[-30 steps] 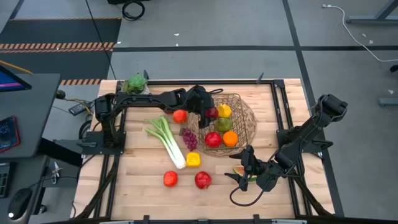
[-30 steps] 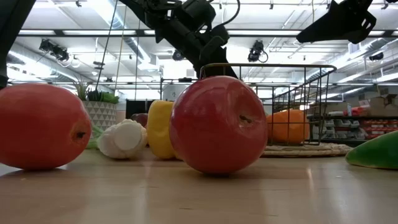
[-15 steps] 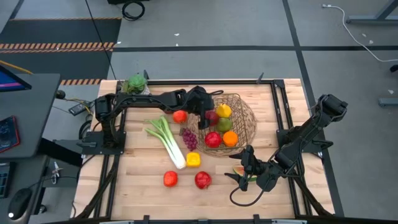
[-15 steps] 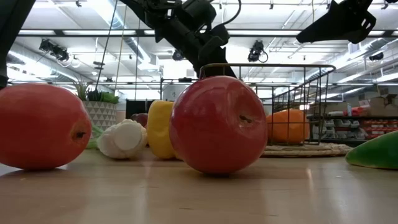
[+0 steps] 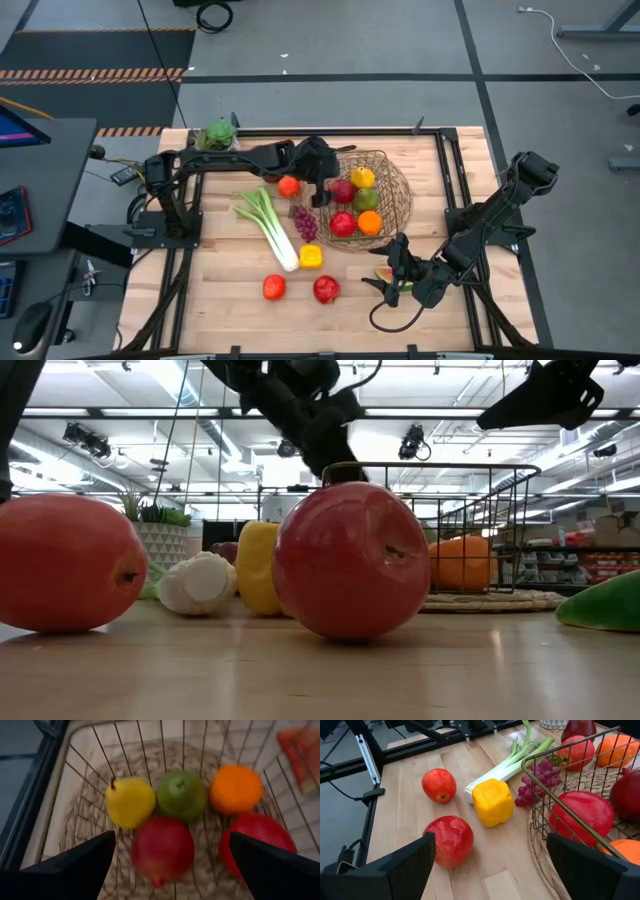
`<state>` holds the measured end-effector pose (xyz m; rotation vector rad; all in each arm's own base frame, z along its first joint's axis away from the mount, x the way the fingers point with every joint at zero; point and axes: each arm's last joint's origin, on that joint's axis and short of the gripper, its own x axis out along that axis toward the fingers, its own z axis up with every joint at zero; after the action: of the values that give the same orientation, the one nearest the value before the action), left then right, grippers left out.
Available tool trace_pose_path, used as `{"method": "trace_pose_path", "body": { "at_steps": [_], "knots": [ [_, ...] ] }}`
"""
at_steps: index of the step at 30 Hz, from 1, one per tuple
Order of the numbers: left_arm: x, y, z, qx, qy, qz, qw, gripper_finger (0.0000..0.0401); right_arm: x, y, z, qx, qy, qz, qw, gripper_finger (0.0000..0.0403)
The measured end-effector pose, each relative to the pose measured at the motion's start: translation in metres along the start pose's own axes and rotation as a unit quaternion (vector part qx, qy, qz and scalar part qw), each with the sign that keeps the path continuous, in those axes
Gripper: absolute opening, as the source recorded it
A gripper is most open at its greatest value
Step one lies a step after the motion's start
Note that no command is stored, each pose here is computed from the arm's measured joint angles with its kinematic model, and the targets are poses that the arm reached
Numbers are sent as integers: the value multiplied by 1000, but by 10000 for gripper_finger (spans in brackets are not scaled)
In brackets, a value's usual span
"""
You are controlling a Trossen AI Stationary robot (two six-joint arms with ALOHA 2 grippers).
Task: Build produce basket
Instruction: Put the apple into the wire basket
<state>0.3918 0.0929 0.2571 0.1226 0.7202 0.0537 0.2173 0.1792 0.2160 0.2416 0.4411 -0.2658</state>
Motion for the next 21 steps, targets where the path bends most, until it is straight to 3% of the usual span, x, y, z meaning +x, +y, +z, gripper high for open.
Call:
{"method": "trace_pose_path", "body": {
  "at_steps": [3, 9, 15, 21],
  "knots": [
    [-12, 0, -1, 8, 20, -4, 1000, 399, 0, -1, -1, -12, 5, -5, 1000, 384],
    [-48, 1, 11, -17, -10, 4, 1000, 399, 4, -8, -1, -42, 14, -25, 999, 384],
    [-67, -5, -2, -37, 69, -15, 997, 399, 13, -15, 4, -79, 24, -36, 996, 384],
    [-77, -11, -14, -65, 122, -25, 990, 399, 14, -18, 12, -84, 68, 23, 994, 384]
  ]
}}
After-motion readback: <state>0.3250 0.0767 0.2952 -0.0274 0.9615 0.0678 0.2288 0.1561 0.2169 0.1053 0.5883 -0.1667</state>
